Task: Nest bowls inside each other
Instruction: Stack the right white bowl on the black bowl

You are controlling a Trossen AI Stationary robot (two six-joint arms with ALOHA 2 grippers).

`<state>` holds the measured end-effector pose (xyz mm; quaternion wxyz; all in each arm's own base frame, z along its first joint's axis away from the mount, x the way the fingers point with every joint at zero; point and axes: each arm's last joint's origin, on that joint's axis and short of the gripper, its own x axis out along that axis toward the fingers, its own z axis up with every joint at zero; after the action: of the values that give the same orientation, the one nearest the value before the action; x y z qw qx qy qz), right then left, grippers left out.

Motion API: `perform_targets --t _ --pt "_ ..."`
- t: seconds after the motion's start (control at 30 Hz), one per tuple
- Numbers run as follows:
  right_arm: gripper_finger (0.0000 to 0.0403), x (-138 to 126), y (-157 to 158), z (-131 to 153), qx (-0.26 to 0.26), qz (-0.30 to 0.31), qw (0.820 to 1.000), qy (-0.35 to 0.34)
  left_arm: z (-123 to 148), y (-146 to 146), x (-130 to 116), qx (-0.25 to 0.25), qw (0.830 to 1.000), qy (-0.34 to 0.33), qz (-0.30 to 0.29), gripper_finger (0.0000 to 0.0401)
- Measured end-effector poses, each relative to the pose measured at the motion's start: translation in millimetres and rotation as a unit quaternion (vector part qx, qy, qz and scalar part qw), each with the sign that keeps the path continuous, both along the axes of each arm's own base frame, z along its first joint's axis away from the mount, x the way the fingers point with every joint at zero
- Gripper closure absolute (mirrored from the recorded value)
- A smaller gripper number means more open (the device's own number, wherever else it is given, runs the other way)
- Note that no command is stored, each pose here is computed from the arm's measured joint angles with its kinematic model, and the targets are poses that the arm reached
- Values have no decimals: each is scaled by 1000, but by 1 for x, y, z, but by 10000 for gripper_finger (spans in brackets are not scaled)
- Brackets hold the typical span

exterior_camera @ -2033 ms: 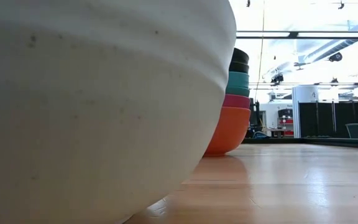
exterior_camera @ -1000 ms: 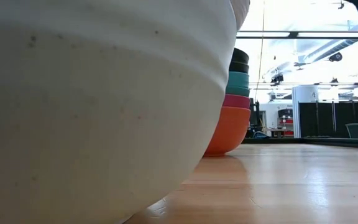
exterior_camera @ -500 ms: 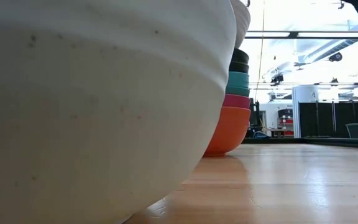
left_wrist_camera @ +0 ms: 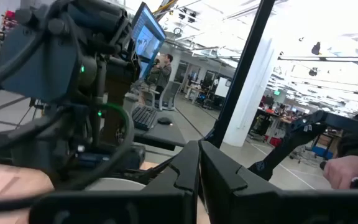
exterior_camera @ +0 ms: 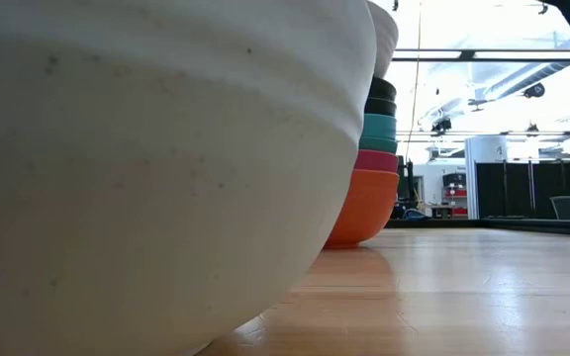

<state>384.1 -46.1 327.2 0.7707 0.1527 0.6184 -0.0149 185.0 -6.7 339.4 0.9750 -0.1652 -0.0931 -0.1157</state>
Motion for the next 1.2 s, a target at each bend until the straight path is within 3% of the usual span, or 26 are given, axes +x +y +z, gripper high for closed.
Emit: perform_targets --t 0.83,1.2 --pt "394 6 -3 -12 -57 -6 998 27 0 0 0 -2 1000 1 3 401" --pt "394 4 -18 -28 -46 -33 997 45 -1 0 0 -3 1000 2 3 401"
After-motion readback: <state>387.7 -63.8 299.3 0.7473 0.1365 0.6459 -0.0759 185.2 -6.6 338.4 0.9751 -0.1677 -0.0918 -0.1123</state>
